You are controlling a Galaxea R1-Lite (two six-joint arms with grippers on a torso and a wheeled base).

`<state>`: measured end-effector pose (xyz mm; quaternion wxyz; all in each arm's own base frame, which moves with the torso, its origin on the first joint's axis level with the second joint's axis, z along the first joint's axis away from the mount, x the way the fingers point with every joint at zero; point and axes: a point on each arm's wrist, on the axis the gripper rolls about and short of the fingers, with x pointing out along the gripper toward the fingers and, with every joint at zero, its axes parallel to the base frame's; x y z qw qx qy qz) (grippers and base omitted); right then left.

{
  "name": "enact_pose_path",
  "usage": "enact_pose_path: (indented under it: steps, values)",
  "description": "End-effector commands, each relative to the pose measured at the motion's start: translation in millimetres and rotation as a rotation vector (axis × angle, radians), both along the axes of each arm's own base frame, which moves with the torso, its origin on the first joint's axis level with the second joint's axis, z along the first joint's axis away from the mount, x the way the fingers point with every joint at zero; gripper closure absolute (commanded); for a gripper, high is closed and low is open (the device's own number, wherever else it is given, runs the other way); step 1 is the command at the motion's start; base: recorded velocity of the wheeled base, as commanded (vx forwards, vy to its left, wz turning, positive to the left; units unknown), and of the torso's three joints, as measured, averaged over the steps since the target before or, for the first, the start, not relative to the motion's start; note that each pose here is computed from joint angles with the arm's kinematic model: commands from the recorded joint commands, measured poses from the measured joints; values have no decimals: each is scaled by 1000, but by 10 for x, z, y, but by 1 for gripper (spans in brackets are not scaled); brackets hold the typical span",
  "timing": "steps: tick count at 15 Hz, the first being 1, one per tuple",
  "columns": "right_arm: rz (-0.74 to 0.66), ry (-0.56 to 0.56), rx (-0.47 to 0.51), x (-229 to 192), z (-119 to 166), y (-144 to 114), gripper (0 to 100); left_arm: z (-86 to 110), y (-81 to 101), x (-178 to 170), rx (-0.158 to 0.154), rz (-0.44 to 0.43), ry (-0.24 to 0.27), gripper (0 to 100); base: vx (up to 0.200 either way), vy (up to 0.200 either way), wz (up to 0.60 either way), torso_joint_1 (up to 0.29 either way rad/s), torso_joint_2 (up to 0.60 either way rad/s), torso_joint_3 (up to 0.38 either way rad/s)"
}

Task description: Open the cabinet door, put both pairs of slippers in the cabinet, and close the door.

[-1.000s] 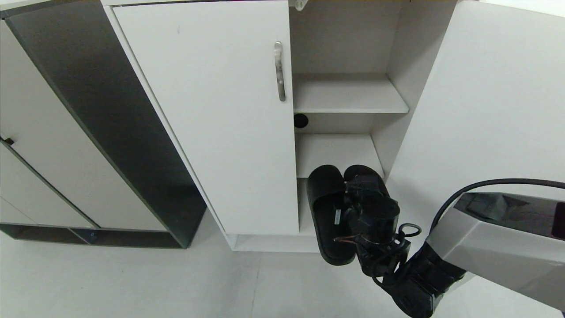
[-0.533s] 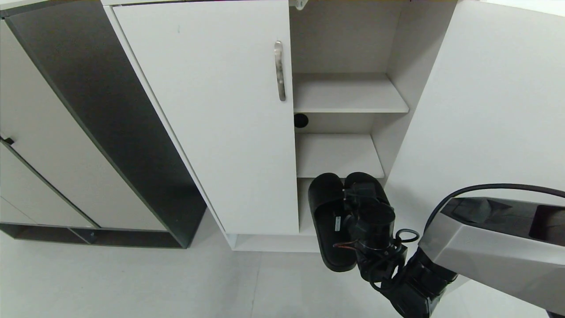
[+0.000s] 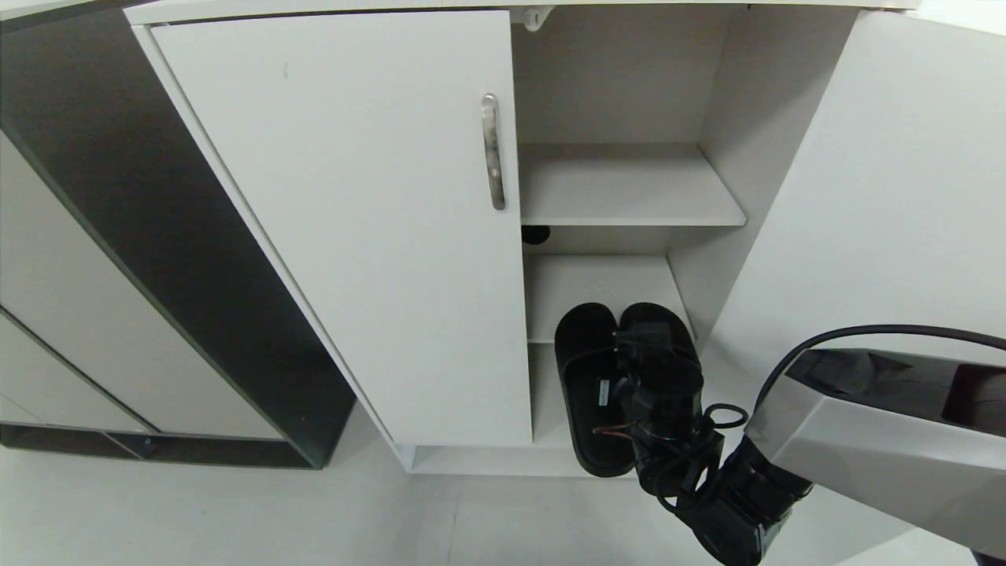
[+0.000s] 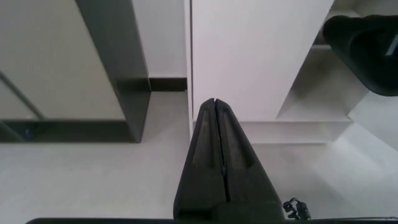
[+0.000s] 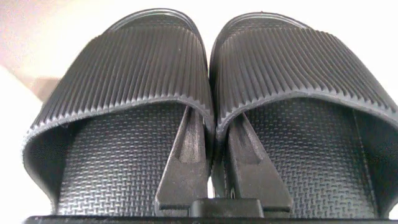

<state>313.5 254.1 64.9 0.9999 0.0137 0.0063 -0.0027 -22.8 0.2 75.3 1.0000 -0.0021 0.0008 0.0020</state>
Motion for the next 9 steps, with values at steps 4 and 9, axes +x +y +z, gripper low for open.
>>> enact_pose_path:
  steps: [4,9]
  values:
    - [-6,1,2,22,3,-22,100,1,0,1,-2,1,1,100,100,0,0,1,2,-1]
    - [-13,75,45,231,89,82,100,1,0,1,-2,1,1,100,0,0,0,0,0,0]
